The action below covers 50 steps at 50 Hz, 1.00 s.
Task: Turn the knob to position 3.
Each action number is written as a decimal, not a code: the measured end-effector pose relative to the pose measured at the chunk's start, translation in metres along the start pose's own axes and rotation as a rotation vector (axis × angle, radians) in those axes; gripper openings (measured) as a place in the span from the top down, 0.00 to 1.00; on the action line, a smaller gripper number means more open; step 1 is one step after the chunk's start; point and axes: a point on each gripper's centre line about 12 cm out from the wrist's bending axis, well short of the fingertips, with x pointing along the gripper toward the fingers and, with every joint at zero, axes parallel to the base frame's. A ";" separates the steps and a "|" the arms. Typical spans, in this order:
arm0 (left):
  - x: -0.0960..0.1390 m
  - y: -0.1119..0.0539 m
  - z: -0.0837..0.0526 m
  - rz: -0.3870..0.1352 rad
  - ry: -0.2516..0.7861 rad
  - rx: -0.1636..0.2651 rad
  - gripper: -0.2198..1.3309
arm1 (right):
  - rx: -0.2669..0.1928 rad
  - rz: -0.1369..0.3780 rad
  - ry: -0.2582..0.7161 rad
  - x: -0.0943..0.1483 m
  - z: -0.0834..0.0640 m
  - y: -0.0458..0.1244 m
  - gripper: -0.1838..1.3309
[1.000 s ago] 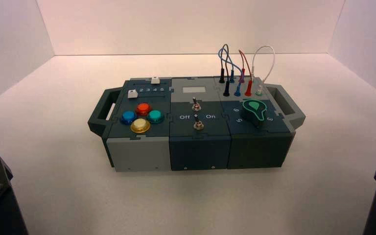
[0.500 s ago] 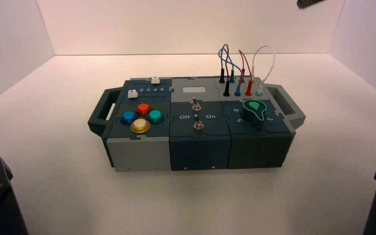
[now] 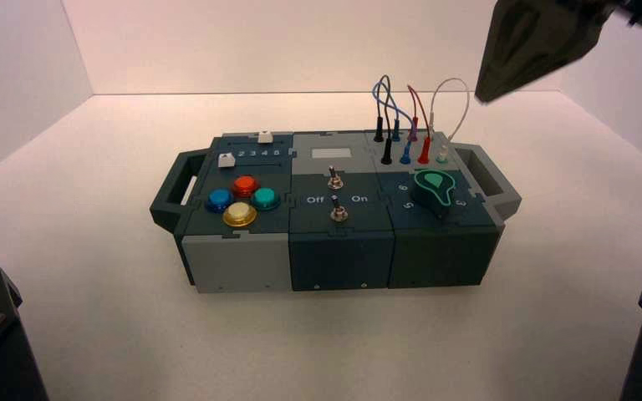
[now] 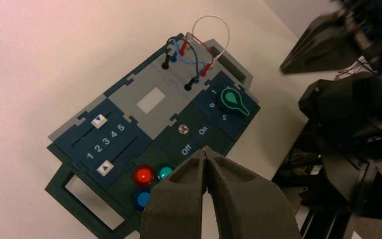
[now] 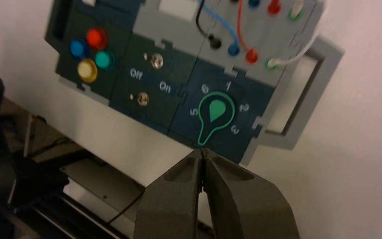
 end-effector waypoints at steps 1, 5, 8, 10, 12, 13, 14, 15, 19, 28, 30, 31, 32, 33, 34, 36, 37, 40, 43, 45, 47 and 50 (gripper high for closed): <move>0.000 0.000 0.000 -0.002 0.002 0.000 0.96 | 0.005 0.001 0.007 0.002 0.000 0.001 0.97; 0.002 0.000 0.000 -0.007 0.015 -0.006 0.97 | 0.017 0.000 0.031 0.007 -0.002 0.002 0.97; 0.005 0.002 0.000 -0.010 0.026 -0.015 0.97 | 0.026 -0.001 0.053 0.013 -0.003 0.004 0.97; 0.007 0.002 0.000 -0.012 0.033 -0.018 0.96 | 0.028 -0.002 0.060 0.016 -0.003 0.005 0.97; 0.009 0.003 -0.001 -0.014 0.043 -0.024 0.96 | 0.027 -0.001 0.069 0.020 -0.004 0.007 0.97; 0.009 0.004 -0.001 -0.013 0.041 -0.022 0.97 | 0.027 -0.001 0.069 0.020 -0.004 0.007 0.97; 0.011 0.004 -0.001 -0.015 0.049 -0.027 0.97 | 0.031 -0.001 0.078 0.023 -0.004 0.009 0.97; 0.011 0.004 -0.001 -0.015 0.049 -0.027 0.97 | 0.030 -0.001 0.078 0.023 -0.004 0.010 0.97; 0.014 0.006 -0.002 -0.018 0.063 -0.036 0.97 | 0.031 -0.007 0.104 0.032 -0.007 0.016 0.97; 0.020 0.006 0.001 -0.037 0.077 -0.063 0.97 | 0.028 -0.056 0.151 0.050 -0.011 0.023 0.97; 0.020 0.006 0.002 -0.045 0.081 -0.070 0.97 | 0.027 -0.068 0.162 0.053 -0.013 0.025 0.97; 0.021 0.006 0.002 -0.049 0.083 -0.072 0.97 | 0.025 -0.075 0.167 0.055 -0.013 0.025 0.97; 0.021 0.005 0.003 -0.054 0.083 -0.077 0.97 | 0.024 -0.076 0.167 0.055 -0.013 0.025 0.97; 0.021 0.005 0.003 -0.055 0.085 -0.077 0.97 | 0.023 -0.084 0.169 0.057 -0.013 0.025 0.97; 0.022 0.005 0.003 -0.063 0.090 -0.082 0.97 | 0.017 -0.095 0.173 0.059 -0.014 0.027 0.97; 0.022 0.004 0.003 -0.067 0.094 -0.084 0.97 | 0.014 -0.107 0.176 0.061 -0.014 0.028 0.97; 0.023 0.004 0.003 -0.072 0.100 -0.089 0.97 | 0.010 -0.114 0.176 0.062 -0.014 0.029 0.97; 0.025 0.005 0.003 -0.075 0.107 -0.095 0.97 | -0.002 -0.136 0.174 0.064 -0.013 0.031 0.97; 0.027 0.006 0.003 -0.076 0.113 -0.099 0.97 | -0.010 -0.152 0.172 0.066 -0.013 0.033 0.97; 0.028 0.007 0.003 -0.077 0.119 -0.106 0.96 | -0.016 -0.168 0.166 0.066 -0.012 0.033 0.97; 0.030 0.007 0.002 -0.080 0.126 -0.111 0.97 | -0.018 -0.178 0.161 0.067 -0.012 0.033 0.97; 0.031 0.008 0.002 -0.079 0.129 -0.117 0.97 | -0.020 -0.186 0.157 0.067 -0.012 0.033 0.97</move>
